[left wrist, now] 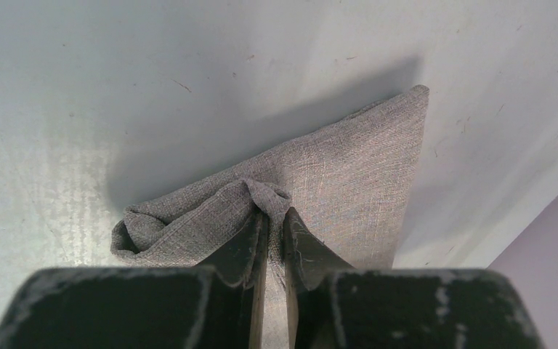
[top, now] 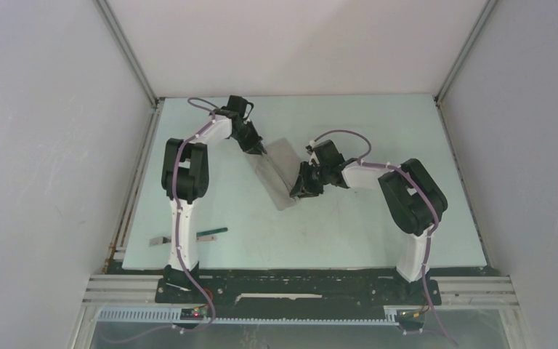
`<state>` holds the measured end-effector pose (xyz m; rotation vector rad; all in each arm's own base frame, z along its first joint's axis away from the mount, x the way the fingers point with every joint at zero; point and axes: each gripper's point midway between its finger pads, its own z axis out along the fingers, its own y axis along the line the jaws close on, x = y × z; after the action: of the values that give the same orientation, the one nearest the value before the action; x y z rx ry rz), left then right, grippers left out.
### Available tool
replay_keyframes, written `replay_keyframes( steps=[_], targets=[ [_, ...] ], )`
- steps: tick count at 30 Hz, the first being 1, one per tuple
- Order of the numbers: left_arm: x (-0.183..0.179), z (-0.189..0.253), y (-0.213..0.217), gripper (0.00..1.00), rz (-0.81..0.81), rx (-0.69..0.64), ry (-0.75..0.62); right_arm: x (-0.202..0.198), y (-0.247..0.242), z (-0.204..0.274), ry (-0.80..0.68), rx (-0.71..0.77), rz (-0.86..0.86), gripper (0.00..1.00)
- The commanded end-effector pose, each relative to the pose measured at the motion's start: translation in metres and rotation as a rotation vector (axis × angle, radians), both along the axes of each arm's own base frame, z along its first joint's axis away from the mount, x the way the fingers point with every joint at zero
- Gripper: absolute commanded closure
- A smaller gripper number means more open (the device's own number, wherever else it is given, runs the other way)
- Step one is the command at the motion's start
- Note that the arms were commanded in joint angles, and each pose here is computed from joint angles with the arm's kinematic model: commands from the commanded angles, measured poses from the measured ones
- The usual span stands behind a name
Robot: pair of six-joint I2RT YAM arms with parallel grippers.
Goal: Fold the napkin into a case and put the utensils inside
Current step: Fold the lower triangle-folded napkin at the center of the board.
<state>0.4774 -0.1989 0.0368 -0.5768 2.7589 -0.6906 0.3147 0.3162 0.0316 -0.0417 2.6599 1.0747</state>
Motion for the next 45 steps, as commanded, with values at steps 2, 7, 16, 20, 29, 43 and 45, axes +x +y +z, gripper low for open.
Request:
replay_keyframes(
  steps=[2,7,16,20,29,43,45],
  targets=[
    [0.007,0.006,-0.001,0.86,-0.018,0.005,-0.043,-0.001,-0.026,0.027,-0.088,-0.121,0.009,0.53],
    [0.007,0.010,-0.002,0.86,-0.028,-0.002,-0.050,0.000,-0.039,0.047,-0.209,-0.256,0.032,0.44],
    [0.004,0.012,-0.003,0.78,-0.044,-0.003,-0.056,-0.005,0.030,0.057,-0.207,-0.049,0.139,0.46],
    [0.004,0.024,-0.001,0.61,-0.060,0.002,-0.082,-0.001,0.041,0.039,-0.135,0.026,0.132,0.53],
    [0.000,0.103,0.008,0.22,-0.135,-0.002,-0.269,0.004,0.036,0.030,-0.118,0.041,0.107,0.58],
    [-0.013,0.066,0.032,1.00,0.031,-0.259,-0.249,0.007,0.033,0.028,-0.089,0.038,0.058,0.57],
    [-0.008,0.058,0.031,1.00,0.039,-0.267,-0.239,0.006,0.032,0.026,-0.086,0.031,0.058,0.58]
  ],
)
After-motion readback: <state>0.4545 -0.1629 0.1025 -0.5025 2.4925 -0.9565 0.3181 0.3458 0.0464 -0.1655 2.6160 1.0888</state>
